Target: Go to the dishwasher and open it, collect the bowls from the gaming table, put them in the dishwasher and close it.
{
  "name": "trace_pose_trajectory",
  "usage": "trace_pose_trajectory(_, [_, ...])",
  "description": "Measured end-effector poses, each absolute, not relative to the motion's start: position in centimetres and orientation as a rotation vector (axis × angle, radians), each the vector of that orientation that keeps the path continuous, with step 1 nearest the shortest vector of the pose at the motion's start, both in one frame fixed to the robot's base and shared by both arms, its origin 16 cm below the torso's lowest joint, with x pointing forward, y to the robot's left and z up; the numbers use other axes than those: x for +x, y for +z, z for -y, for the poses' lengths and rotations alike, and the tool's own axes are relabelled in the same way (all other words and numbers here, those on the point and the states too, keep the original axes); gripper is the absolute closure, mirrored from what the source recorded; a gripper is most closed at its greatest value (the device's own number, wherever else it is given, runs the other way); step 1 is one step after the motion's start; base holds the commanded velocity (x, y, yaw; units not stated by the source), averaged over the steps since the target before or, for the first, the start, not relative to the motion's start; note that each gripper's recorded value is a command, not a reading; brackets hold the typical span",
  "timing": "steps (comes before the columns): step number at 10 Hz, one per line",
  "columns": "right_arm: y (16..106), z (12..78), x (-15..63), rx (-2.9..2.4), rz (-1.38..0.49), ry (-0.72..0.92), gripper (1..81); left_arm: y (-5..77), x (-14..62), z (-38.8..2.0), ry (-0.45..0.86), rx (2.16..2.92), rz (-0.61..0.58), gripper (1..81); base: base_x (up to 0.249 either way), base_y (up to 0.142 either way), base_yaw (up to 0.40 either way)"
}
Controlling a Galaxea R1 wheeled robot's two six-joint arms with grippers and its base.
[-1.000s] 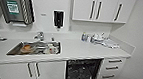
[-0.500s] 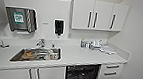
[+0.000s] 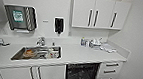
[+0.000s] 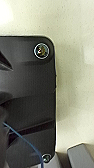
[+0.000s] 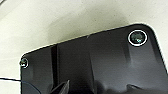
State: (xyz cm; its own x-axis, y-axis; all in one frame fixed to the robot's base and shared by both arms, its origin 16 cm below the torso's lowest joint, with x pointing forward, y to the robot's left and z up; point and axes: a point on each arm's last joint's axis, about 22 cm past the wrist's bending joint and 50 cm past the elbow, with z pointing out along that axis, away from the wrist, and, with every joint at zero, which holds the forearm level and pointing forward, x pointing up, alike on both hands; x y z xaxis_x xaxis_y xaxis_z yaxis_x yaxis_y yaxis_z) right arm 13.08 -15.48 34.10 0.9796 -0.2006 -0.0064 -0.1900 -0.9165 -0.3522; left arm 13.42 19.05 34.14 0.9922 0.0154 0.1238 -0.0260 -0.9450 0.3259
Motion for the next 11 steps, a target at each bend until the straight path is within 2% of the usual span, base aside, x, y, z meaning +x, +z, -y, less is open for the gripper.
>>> trace_pose_trajectory(5, [36.7, 14.6, 9.3, -2.762, -0.295, 0.021, 1.0, 36.6, 10.1, -19.0, 0.123, 2.805, -0.003, 1.0, 0.0, 0.0, 0.0])
trace_pose_trajectory(11, [39.4, 14.6, 8.6, -2.758, -0.28, -0.051, 1.0, 39.4, 9.8, -19.0, 0.2, 2.801, 0.011, 1.0, 0.0, 0.0, 0.0])
